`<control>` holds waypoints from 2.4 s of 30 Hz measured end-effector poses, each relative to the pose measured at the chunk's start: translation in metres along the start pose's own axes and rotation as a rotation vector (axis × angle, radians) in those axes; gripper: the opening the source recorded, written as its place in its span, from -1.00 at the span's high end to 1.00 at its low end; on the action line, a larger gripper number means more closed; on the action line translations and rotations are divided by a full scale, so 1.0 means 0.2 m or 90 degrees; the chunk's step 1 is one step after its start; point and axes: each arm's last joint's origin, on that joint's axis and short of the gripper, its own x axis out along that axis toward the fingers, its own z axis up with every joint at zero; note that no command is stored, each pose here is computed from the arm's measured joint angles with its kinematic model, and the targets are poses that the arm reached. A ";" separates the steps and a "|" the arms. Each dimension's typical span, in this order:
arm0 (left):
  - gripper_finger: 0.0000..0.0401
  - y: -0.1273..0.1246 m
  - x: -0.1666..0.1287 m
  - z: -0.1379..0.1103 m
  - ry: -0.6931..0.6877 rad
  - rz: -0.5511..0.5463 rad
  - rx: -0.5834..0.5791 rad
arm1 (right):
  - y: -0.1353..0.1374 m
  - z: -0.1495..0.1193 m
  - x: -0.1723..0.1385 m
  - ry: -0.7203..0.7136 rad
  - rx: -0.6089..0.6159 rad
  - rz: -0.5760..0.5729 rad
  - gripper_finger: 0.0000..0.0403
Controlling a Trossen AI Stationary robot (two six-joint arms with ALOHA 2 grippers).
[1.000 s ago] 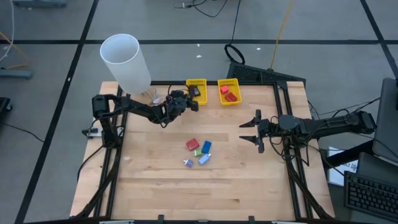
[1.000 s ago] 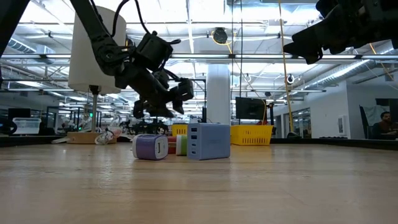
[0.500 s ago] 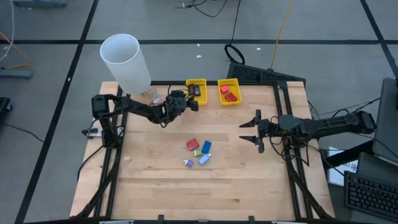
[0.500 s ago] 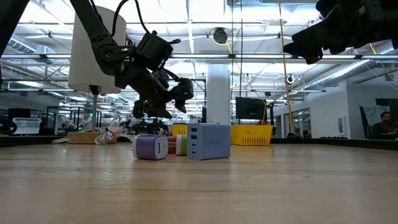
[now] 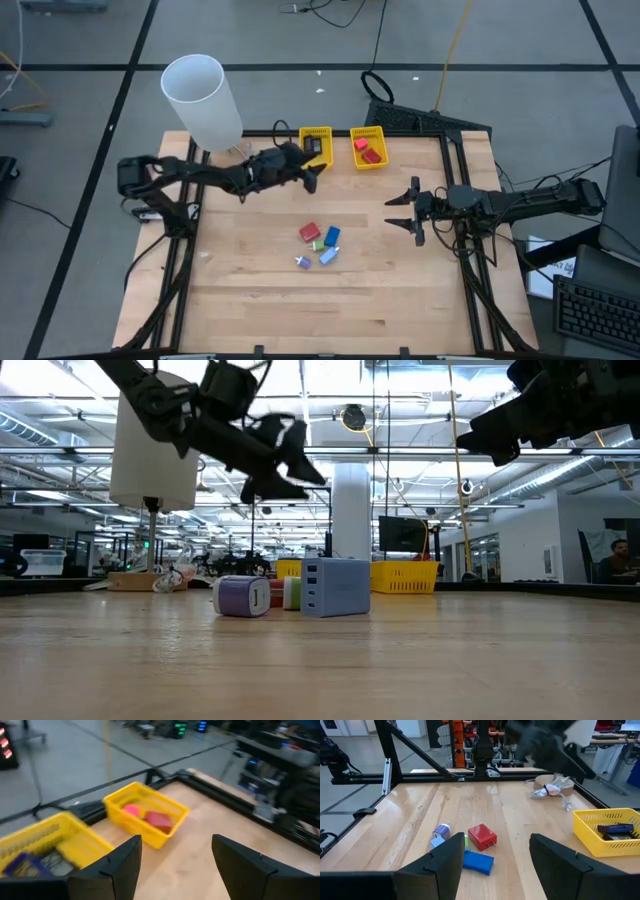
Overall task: Pick & Place Office items
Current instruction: Put the red charger adapter into the right yellow bin
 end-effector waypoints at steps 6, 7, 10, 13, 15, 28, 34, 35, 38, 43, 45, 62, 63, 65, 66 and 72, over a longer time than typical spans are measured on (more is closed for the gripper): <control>-0.22 -0.06 -0.10 0.07 0.008 -0.058 0.059 | 0.00 0.00 0.00 0.004 0.000 0.000 -0.05; -0.21 -0.07 -0.12 0.08 0.008 -0.064 0.062 | 0.00 -0.01 0.01 0.007 0.000 0.000 -0.05; -0.22 -0.10 -0.16 0.11 0.013 -0.087 0.057 | 0.00 -0.02 0.02 0.017 -0.001 0.000 -0.05; -0.22 -0.12 -0.19 0.11 0.030 -0.120 0.043 | 0.00 -0.02 0.03 0.027 -0.001 -0.001 -0.05; -0.22 -0.15 -0.19 0.09 0.057 -0.152 0.021 | 0.00 -0.03 0.04 0.027 -0.001 -0.001 -0.05; -0.21 -0.34 -0.30 -0.18 0.315 -0.249 0.075 | 0.00 -0.03 0.05 0.027 -0.003 -0.002 -0.05; -0.22 -0.44 -0.29 -0.36 0.338 -0.162 0.151 | 0.00 -0.02 0.05 0.018 -0.008 -0.002 -0.05; -0.22 -0.45 -0.29 -0.38 0.342 -0.158 0.151 | 0.00 -0.02 0.05 0.018 -0.008 -0.002 -0.05; -0.22 -0.47 -0.28 -0.43 0.365 -0.147 0.125 | 0.00 -0.02 0.05 0.017 -0.013 -0.002 -0.05; -0.22 -0.45 -0.27 -0.50 0.404 -0.093 0.106 | 0.00 -0.02 0.05 0.017 -0.017 -0.002 -0.05; -0.22 -0.43 -0.25 -0.53 0.412 -0.067 0.101 | 0.00 -0.02 0.05 0.014 -0.017 -0.002 -0.05; -0.22 -0.41 -0.21 -0.61 0.429 -0.032 0.132 | 0.00 -0.01 0.05 0.009 -0.017 0.000 -0.05; -0.22 -0.41 -0.21 -0.61 0.429 -0.034 0.137 | 0.00 -0.01 0.05 0.009 -0.017 0.000 -0.05; -0.22 -0.41 -0.21 -0.61 0.428 -0.038 0.152 | 0.00 -0.01 0.05 0.009 -0.017 0.000 -0.05; -0.22 -0.41 -0.21 -0.61 0.427 -0.041 0.160 | 0.00 -0.01 0.05 0.009 -0.017 0.000 -0.05; -0.21 -0.42 -0.22 -0.61 0.424 -0.056 0.198 | 0.00 -0.01 0.05 0.009 -0.017 0.000 -0.05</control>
